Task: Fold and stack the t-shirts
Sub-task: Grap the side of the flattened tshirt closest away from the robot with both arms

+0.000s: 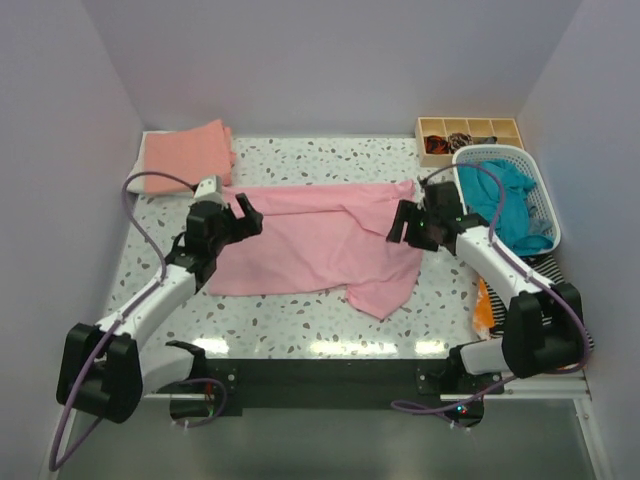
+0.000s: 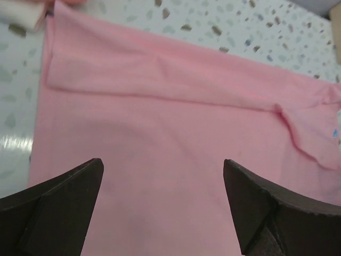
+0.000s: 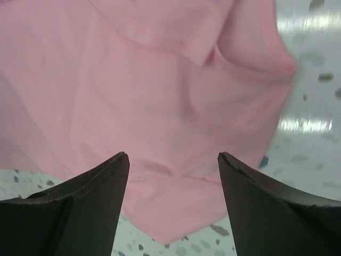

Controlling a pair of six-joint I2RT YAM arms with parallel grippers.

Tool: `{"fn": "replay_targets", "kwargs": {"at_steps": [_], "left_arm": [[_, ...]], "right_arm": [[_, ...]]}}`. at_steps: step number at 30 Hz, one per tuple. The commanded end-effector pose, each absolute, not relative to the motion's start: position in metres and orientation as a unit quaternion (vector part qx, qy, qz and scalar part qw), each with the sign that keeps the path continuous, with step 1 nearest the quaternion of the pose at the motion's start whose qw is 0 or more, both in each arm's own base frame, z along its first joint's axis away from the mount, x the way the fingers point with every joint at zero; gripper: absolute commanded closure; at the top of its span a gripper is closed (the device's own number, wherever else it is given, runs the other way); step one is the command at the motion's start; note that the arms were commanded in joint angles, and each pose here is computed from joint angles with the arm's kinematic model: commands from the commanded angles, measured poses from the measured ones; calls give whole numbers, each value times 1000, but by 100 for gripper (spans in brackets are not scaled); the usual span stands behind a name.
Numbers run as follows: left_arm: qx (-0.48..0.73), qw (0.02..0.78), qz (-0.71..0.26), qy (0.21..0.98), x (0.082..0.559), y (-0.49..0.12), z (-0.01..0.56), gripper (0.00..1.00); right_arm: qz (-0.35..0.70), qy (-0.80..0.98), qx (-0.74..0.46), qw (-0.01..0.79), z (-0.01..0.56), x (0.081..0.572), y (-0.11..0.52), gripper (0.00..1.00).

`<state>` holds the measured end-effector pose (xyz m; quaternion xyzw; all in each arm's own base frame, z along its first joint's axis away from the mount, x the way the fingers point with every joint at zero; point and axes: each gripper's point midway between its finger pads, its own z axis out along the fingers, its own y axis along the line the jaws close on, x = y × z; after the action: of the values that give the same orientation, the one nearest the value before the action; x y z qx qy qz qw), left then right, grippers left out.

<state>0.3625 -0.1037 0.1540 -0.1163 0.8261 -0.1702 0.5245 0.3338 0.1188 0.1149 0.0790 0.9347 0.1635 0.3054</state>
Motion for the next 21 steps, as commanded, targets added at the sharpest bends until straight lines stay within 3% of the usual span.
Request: {"fn": "replay_targets", "kwargs": {"at_steps": [1, 11, 21], "left_arm": [[-188, 442, -106, 871, 301, -70, 96, 0], [-280, 385, -64, 877, 230, -40, 64, 2], [-332, 354, -5, 874, 218, -21, 46, 0]], "right_arm": [[161, 955, 104, 227, 84, 262, 116, 29], [144, 964, 159, 154, 57, 178, 110, 32], [174, 960, 176, 134, 34, 165, 128, 33]]}}
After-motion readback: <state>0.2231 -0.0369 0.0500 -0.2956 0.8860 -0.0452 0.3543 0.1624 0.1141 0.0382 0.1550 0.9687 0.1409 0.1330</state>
